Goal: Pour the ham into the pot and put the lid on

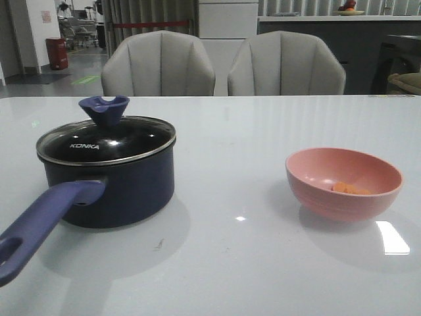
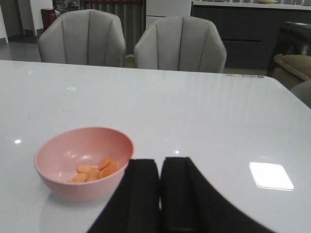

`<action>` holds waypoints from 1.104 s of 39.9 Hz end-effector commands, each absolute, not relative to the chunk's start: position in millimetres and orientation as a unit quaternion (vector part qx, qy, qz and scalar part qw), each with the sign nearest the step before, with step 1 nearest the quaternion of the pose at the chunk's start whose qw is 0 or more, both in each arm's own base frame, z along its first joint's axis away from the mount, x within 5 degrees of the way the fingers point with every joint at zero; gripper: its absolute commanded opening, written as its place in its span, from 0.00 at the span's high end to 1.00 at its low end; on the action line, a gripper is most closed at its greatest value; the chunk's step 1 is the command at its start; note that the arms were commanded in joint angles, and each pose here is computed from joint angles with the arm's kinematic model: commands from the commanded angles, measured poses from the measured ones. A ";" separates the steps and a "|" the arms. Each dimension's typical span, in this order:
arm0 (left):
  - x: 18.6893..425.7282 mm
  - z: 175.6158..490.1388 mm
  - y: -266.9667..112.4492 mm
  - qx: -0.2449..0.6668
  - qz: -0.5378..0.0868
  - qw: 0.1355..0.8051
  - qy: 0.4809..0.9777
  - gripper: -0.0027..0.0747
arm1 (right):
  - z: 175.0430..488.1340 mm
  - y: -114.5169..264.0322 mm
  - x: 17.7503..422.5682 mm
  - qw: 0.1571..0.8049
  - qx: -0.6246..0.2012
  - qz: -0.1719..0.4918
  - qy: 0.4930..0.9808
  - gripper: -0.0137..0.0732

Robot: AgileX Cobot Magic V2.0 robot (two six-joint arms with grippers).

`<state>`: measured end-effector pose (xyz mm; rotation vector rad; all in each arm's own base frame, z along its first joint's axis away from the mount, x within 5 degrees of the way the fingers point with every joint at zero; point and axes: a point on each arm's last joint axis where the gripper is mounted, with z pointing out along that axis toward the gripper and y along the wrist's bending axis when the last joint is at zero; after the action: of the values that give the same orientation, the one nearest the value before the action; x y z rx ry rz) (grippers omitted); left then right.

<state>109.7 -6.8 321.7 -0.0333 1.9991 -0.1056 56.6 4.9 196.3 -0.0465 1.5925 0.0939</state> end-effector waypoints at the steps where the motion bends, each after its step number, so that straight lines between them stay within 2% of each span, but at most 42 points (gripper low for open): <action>1: 132.0 349.9 -9.4 -0.017 -0.055 0.544 0.837 0.12 | 206.4 4.7 54.6 0.735 -0.024 0.038 0.676 0.66; 7: 170.9 365.0 -15.3 -0.026 -0.077 0.487 0.870 0.12 | 206.4 4.7 54.6 0.735 -0.024 0.038 0.676 0.66; 13: 214.8 364.7 -29.9 -0.002 -0.085 0.421 0.903 0.12 | 206.4 4.7 54.6 0.735 -0.024 0.038 0.676 0.66; 28: 294.2 358.4 -108.3 0.052 -0.139 0.335 0.931 0.12 | 206.4 4.7 54.6 0.735 -0.024 0.038 0.676 0.66; 44: 355.2 336.5 -159.5 0.056 -0.103 0.241 0.964 0.12 | 206.4 4.7 54.6 0.735 -0.024 0.038 0.676 0.66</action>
<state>353.2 -151.9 313.1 0.1737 2.6979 -0.2445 56.6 4.9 196.3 -0.0465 1.5925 0.0939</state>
